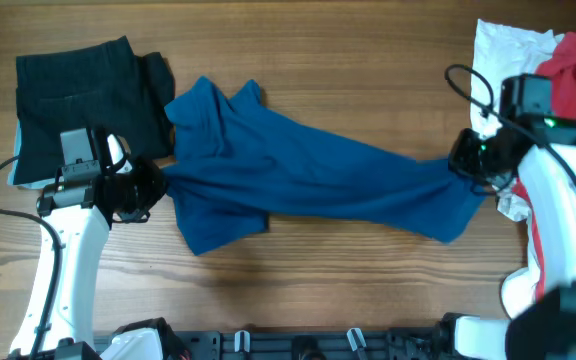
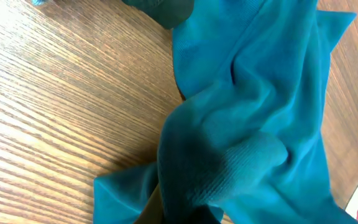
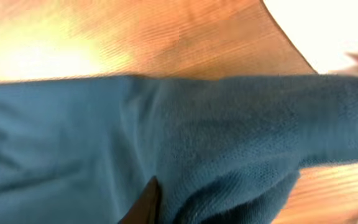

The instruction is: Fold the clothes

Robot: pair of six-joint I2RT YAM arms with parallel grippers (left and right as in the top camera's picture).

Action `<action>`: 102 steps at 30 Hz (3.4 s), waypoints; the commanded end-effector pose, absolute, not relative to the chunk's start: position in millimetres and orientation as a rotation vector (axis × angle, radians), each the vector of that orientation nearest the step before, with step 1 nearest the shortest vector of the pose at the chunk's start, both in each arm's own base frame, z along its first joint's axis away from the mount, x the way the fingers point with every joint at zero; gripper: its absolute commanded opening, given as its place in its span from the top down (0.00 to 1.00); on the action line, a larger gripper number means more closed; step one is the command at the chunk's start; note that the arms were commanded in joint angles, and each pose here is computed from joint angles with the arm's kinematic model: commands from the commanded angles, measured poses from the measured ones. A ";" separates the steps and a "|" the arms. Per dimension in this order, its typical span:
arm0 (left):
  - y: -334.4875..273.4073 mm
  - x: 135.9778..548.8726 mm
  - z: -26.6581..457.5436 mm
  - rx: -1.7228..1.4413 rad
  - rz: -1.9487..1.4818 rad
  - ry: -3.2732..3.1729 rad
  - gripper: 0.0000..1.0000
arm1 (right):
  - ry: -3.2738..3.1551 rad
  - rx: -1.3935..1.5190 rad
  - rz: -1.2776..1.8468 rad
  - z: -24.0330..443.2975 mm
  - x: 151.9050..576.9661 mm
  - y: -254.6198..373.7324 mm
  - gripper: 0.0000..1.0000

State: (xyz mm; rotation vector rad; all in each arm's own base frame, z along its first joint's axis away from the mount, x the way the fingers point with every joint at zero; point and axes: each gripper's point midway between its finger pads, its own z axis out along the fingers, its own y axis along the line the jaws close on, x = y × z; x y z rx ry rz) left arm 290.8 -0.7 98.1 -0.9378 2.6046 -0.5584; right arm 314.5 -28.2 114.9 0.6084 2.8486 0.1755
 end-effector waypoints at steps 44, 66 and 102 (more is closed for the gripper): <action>2.8 292.4 96.7 -0.911 -0.530 2.606 0.96 | 2.853 0.730 -0.104 13.3 291.1 -59.9 0.82; 2.8 292.5 96.8 -0.912 -0.530 2.606 0.96 | 2.967 0.758 -0.231 7.3 280.4 -70.0 0.96; 2.4 290.1 95.7 -0.920 -0.529 2.615 0.96 | 3.069 1.228 -0.362 -3.3 214.7 -70.9 0.49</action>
